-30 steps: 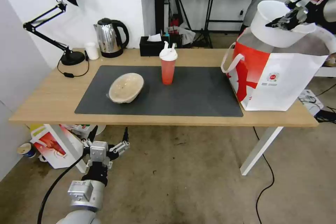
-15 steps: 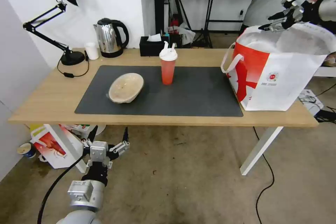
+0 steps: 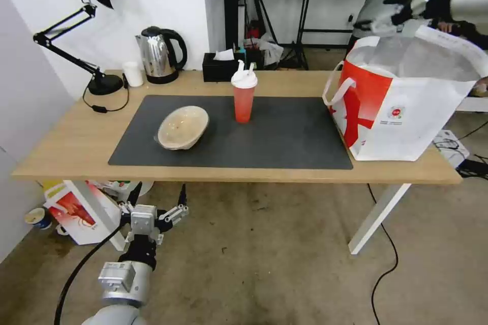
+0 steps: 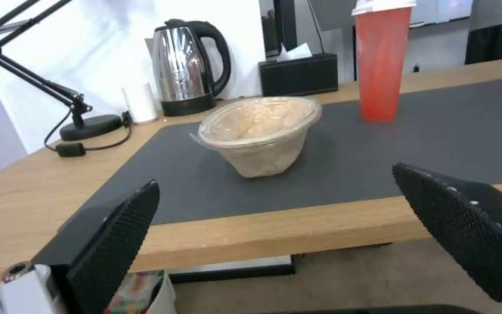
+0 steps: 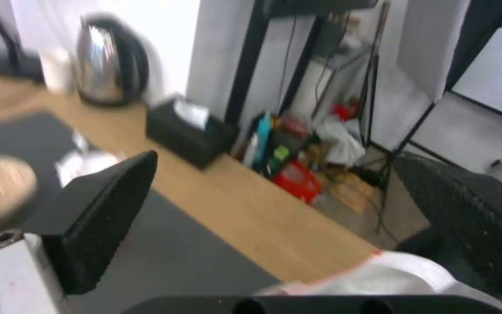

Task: Pick up the trash from the table and place it into the takeout bag.

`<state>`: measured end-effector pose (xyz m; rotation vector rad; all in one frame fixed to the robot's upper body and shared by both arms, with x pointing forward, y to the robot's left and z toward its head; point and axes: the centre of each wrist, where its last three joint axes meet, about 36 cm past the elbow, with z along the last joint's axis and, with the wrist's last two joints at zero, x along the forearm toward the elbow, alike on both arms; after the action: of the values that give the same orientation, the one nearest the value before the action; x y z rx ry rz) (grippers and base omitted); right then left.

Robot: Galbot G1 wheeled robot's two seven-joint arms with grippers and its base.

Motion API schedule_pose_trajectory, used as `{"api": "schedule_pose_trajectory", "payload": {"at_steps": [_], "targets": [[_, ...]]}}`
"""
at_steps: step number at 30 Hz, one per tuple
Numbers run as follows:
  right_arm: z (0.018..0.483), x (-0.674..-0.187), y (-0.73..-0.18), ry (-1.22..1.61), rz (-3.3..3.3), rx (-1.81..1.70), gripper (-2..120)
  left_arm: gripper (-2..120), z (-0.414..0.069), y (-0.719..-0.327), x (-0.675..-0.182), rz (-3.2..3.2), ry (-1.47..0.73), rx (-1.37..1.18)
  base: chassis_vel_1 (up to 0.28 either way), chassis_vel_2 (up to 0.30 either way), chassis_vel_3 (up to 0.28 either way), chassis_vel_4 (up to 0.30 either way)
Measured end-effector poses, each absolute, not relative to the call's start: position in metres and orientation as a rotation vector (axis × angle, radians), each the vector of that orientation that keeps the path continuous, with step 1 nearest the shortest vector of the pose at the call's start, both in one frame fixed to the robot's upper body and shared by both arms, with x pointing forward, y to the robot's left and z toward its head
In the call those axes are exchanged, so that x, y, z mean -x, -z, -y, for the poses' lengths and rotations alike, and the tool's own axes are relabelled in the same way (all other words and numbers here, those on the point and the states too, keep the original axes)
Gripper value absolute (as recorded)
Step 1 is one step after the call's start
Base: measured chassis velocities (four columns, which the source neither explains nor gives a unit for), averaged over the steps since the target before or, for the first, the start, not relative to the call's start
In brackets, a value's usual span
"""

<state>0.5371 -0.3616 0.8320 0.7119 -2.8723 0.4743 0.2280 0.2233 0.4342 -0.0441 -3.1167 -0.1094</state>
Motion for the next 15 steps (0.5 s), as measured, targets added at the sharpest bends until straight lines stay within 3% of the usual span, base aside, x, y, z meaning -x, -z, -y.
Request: {"api": "schedule_pose_trajectory", "payload": {"at_steps": [7, 15], "targets": [[0.328, -0.501, -0.822, -0.347, 2.999, -0.676, 100, 100, -0.223, -0.434, -0.228, 3.117, 0.11, 0.044, 0.0, 0.0, 0.0, 0.0], [0.304, -0.453, -0.773, -0.216, 3.189, -0.65, 100, 100, -0.223, -0.434, -0.228, 3.117, 0.109, 0.044, 0.0, 0.0, 0.0, 0.0]]}}
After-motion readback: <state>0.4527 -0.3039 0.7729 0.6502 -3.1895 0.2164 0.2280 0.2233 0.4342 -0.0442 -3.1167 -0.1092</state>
